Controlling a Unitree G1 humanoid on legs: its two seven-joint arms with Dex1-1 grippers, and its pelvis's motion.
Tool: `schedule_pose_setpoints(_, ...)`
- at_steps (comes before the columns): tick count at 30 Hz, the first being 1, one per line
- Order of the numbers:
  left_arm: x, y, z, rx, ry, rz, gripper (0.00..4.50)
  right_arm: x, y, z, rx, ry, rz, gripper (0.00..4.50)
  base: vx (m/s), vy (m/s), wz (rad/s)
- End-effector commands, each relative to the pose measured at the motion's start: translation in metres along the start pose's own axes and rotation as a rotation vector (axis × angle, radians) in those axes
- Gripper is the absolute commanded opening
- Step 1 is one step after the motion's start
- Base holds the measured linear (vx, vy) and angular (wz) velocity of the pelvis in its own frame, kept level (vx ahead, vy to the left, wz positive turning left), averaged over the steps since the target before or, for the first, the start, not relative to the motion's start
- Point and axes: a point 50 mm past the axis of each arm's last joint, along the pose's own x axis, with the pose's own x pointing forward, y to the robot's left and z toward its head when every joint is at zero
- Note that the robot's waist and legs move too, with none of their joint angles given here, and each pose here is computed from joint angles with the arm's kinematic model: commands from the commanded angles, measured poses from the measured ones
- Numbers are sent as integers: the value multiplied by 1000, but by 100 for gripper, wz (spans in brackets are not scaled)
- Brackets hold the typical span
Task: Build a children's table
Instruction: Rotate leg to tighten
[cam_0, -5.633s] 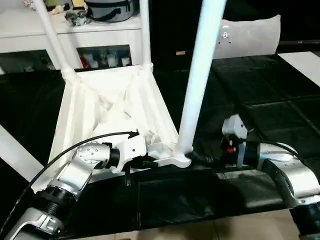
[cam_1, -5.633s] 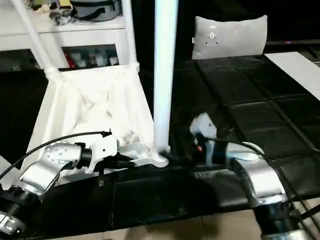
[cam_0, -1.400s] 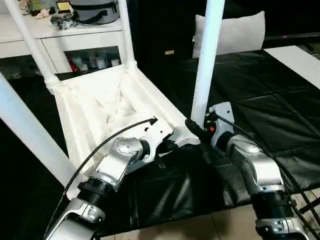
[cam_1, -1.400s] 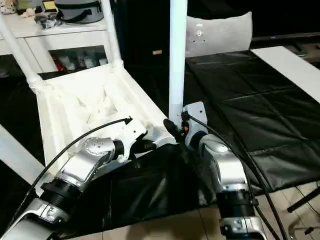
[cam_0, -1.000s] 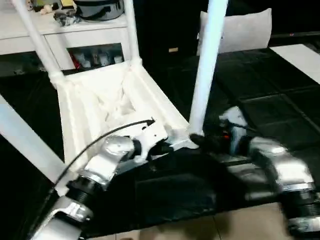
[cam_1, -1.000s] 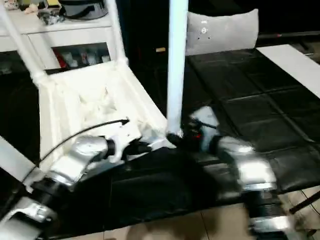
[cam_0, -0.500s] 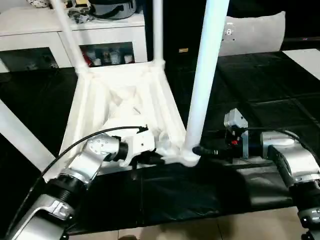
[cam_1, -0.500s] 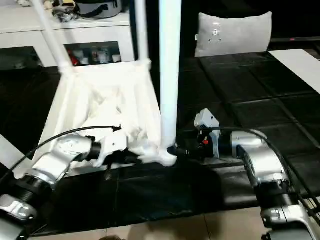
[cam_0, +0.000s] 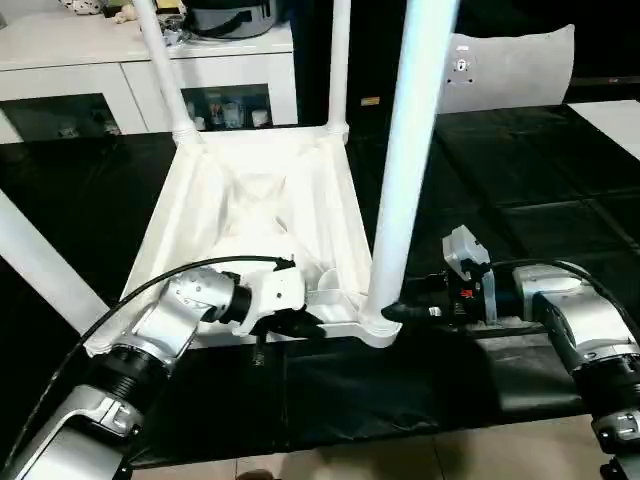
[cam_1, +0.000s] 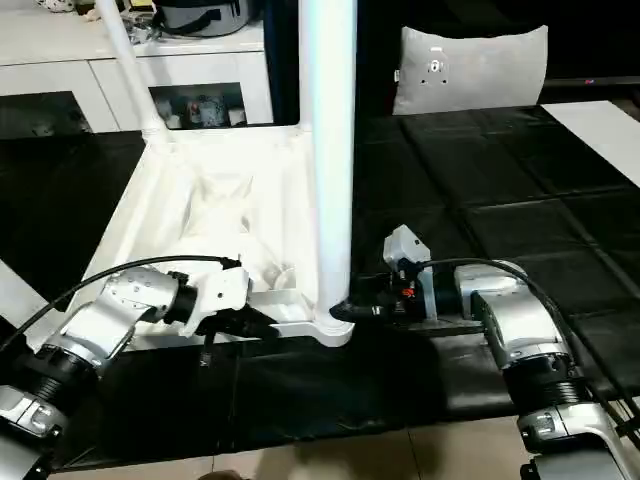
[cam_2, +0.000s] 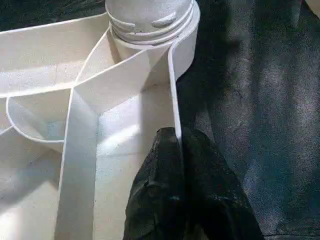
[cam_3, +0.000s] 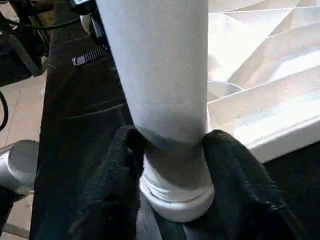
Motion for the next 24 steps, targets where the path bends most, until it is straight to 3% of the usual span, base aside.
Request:
schedule_pose_setpoints(1, 8, -2, 10, 71, 0, -74, 0, 9, 0, 8, -33, -32, 26, 159, 0, 0, 0)
schedule_pose_setpoints(4, 9, -2, 10, 71, -3, -78, 0, 13, 0, 9, -53, -31, 22, 144, 0, 0, 0)
schedule_pose_setpoints(8, 9, -3, 9, 68, -3, -78, 0, 14, -3, 8, 18, -26, 9, 144, 0, 0, 0)
schedule_pose_setpoints(24, 9, -2, 8, 69, 8, -75, 0, 19, -4, 12, -20, -48, 11, 281, 0, 0, 0)
